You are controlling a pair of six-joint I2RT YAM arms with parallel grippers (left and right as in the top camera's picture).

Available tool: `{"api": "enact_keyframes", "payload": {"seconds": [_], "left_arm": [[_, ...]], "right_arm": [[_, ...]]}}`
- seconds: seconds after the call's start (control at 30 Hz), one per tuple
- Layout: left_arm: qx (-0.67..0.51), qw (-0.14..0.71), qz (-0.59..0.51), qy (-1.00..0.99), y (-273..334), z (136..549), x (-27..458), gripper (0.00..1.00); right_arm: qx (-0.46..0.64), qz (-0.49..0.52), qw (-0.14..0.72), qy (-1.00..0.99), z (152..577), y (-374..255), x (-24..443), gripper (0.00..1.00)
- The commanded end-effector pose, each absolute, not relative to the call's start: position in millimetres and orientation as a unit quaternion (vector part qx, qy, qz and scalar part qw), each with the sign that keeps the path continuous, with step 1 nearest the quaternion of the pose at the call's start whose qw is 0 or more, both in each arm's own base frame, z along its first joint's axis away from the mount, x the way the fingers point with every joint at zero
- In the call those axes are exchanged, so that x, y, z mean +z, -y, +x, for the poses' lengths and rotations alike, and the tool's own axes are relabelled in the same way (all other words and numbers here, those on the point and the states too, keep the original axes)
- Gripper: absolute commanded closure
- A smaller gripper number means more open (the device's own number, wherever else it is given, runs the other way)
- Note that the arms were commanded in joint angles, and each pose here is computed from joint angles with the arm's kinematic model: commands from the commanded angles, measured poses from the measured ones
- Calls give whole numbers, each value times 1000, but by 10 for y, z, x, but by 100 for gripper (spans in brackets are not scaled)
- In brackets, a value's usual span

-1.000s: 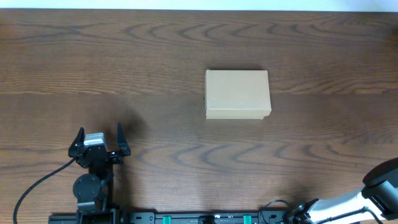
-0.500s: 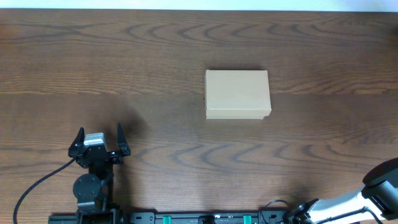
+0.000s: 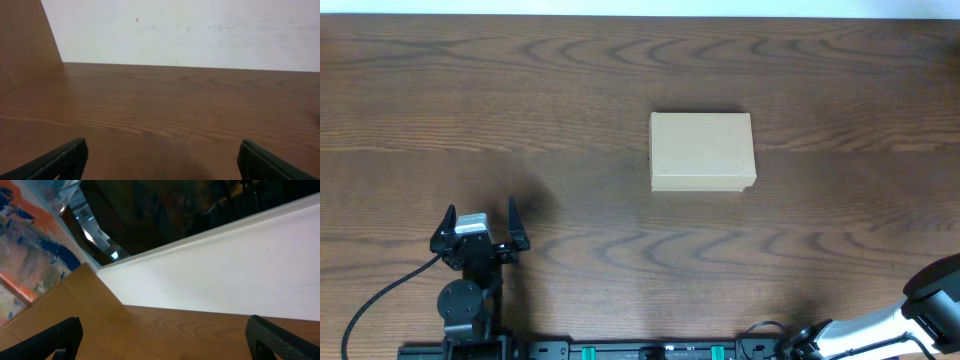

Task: Pack container

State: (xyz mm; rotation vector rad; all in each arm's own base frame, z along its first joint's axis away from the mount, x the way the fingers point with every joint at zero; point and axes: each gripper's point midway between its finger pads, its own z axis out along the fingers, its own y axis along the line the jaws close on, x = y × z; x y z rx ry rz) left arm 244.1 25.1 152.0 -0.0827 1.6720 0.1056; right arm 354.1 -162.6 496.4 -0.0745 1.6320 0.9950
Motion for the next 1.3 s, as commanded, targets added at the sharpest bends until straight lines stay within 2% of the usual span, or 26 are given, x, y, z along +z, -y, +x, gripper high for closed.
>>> {"api": "enact_keyframes", "payload": {"seconds": [0.0,0.37,0.67,0.97,1.27], "left_arm": [[48,646,-41,-761,-269,2421,1352,5],[48,646,-41,-761,-269,2421,1352,5],[48,646,-41,-761,-269,2421,1352,5],[48,646,-41,-761,-269,2421,1352,5],[48,646,-41,-761,-269,2421,1352,5]], "right_arm": [[400,-40,588,-702,3416,1628,5060,1],[363,18,612,-703,2987,1818,5364,1],[410,104,601,-678,2718,1607,5800,1],[396,73,655,-639,2467,1157,6251,1],[362,46,627,-689,2333,832,6143,1]]}}
